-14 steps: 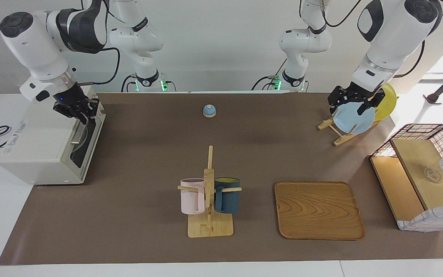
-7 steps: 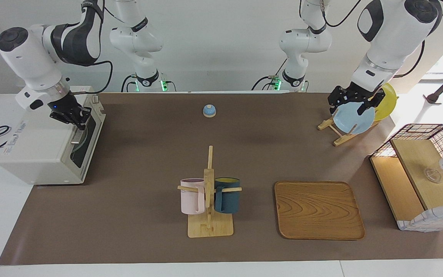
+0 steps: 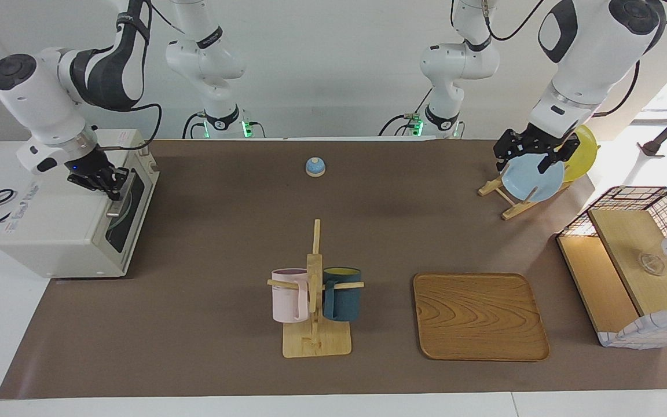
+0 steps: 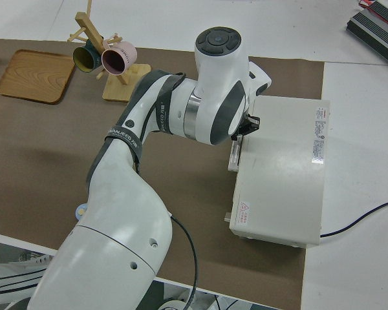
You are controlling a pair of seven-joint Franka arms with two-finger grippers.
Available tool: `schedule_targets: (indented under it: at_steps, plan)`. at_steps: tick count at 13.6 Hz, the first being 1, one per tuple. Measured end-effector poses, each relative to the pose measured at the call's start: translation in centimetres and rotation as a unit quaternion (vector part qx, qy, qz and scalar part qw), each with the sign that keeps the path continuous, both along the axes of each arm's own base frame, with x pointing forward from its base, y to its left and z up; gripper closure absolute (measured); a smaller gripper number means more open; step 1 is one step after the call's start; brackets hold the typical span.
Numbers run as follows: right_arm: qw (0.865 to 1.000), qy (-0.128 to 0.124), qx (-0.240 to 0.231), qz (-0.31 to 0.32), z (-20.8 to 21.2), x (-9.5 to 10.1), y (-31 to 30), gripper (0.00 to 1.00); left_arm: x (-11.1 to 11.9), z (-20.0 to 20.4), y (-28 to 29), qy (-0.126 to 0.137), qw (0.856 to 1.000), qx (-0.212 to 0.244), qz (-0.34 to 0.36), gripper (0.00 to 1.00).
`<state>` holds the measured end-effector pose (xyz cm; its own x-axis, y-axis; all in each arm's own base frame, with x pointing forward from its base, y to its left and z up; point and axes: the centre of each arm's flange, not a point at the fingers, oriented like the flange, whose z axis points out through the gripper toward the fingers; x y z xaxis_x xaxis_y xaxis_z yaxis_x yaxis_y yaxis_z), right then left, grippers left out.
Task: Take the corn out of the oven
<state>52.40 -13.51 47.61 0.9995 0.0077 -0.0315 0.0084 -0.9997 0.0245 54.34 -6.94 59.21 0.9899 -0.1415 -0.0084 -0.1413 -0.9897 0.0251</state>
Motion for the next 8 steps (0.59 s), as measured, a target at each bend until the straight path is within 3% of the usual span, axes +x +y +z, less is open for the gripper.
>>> schedule_targets:
  at_steps: [8]
  plan:
    - [1.0,-0.004,0.002,0.003,-0.6,0.0,2.6,0.99,0.0,0.0,0.0,0.0,1.0,0.0,0.0,0.0]
